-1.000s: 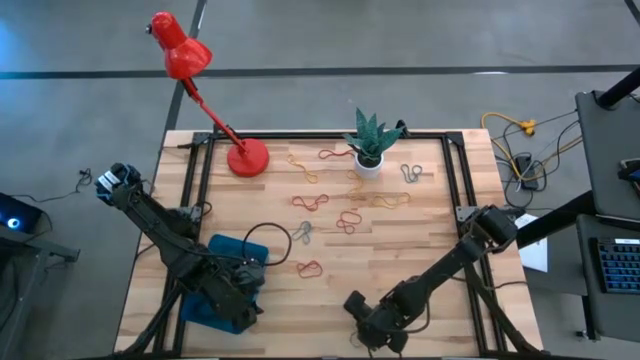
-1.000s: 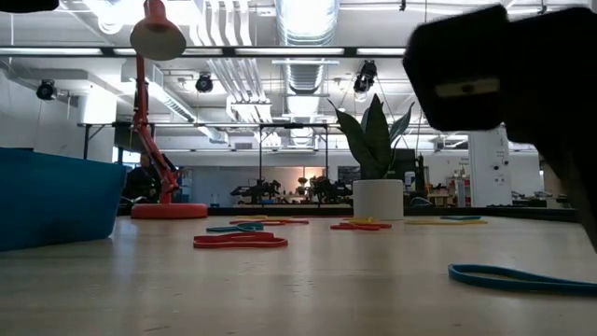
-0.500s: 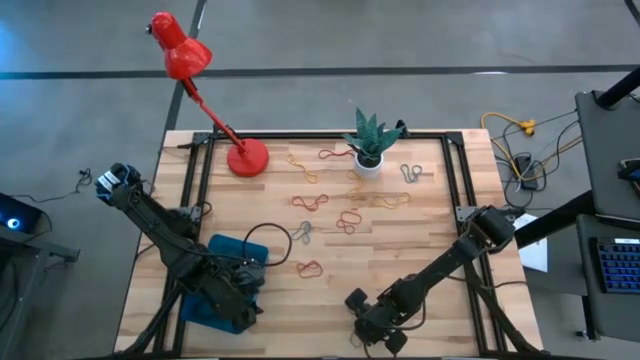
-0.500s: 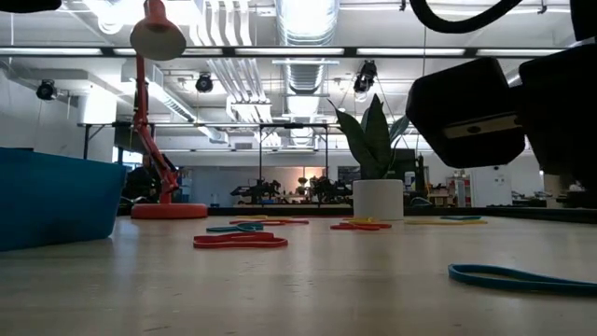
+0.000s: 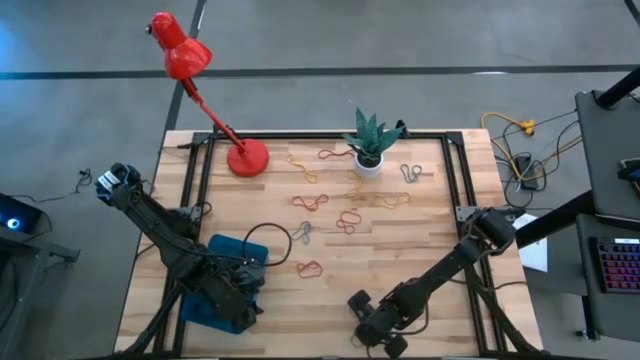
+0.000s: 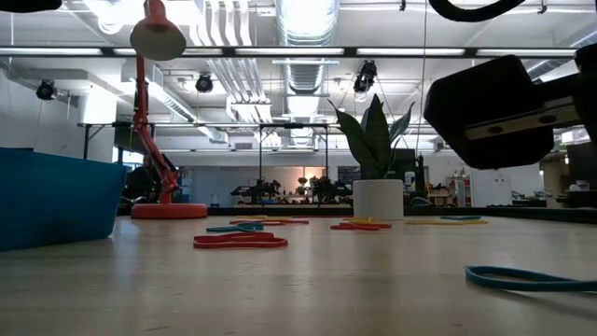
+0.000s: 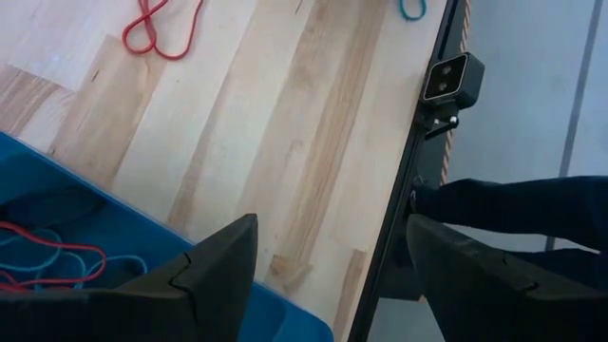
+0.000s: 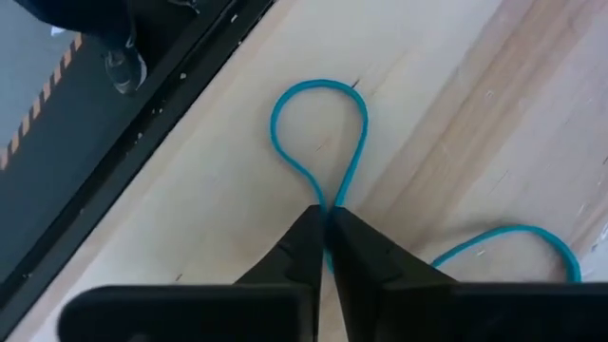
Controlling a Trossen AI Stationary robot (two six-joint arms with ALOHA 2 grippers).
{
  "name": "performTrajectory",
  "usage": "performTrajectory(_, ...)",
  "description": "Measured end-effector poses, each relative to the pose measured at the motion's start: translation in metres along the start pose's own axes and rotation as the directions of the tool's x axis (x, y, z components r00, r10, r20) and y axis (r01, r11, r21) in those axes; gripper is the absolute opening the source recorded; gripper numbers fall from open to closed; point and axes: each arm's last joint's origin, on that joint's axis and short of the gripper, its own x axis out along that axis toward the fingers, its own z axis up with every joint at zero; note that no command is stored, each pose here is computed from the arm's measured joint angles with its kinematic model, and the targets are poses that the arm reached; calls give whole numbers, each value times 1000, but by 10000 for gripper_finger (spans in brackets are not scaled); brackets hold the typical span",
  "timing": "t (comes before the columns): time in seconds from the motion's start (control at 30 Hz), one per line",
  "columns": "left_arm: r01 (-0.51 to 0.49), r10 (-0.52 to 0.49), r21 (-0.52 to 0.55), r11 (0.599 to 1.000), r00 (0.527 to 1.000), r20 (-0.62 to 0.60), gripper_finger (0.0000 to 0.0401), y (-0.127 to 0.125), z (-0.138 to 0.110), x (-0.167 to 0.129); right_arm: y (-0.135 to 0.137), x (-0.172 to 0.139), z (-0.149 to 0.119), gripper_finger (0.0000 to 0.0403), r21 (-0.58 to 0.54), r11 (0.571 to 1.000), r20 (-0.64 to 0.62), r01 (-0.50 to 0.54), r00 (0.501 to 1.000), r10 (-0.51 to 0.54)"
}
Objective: Pick and place rubber bands into bin
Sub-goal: Put the blue rubber band into the blue bin
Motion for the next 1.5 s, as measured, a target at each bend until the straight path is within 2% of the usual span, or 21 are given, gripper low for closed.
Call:
performTrajectory(0.07,-1,1,2,1000,1000,4,254,0,0,0,0,-2,3,9,42,999,2,0,1000,0)
performTrajectory(0.2,-4,4,2,1000,1000,7,254,0,1,0,-11,-8,16,8,210,978,46,-1,999,-9)
performTrajectory(0.27,-3,3,3,1000,1000,9,254,0,1,0,-21,-13,22,8,272,962,72,37,996,-59)
performTrajectory(0.4,-5,5,6,1000,1000,9,254,0,1,0,-46,-32,37,8,342,927,148,157,964,-219)
performTrajectory(0.6,-13,12,30,999,999,30,254,0,1,0,-80,-69,61,8,405,900,261,158,924,-279)
performTrajectory(0.7,-11,10,31,999,999,33,254,0,2,0,-88,-86,71,8,374,909,257,186,921,-294)
performTrajectory(0.8,-8,7,31,999,999,34,254,0,2,0,-85,-92,66,8,301,926,147,228,948,-281)
performTrajectory(0.9,-9,8,31,999,999,34,254,0,2,0,-71,-83,54,8,221,952,38,213,973,-227)
performTrajectory(1.1,-9,7,31,999,999,35,254,0,2,0,-36,-70,42,16,83,982,-40,173,985,-170)
performTrajectory(1.27,-8,7,49,999,999,35,254,0,2,0,-16,-68,45,63,-27,988,-7,149,989,-149)
performTrajectory(1.5,-1,-1,53,999,999,40,254,0,1,2,-13,-57,44,151,-32,988,21,148,989,-148)
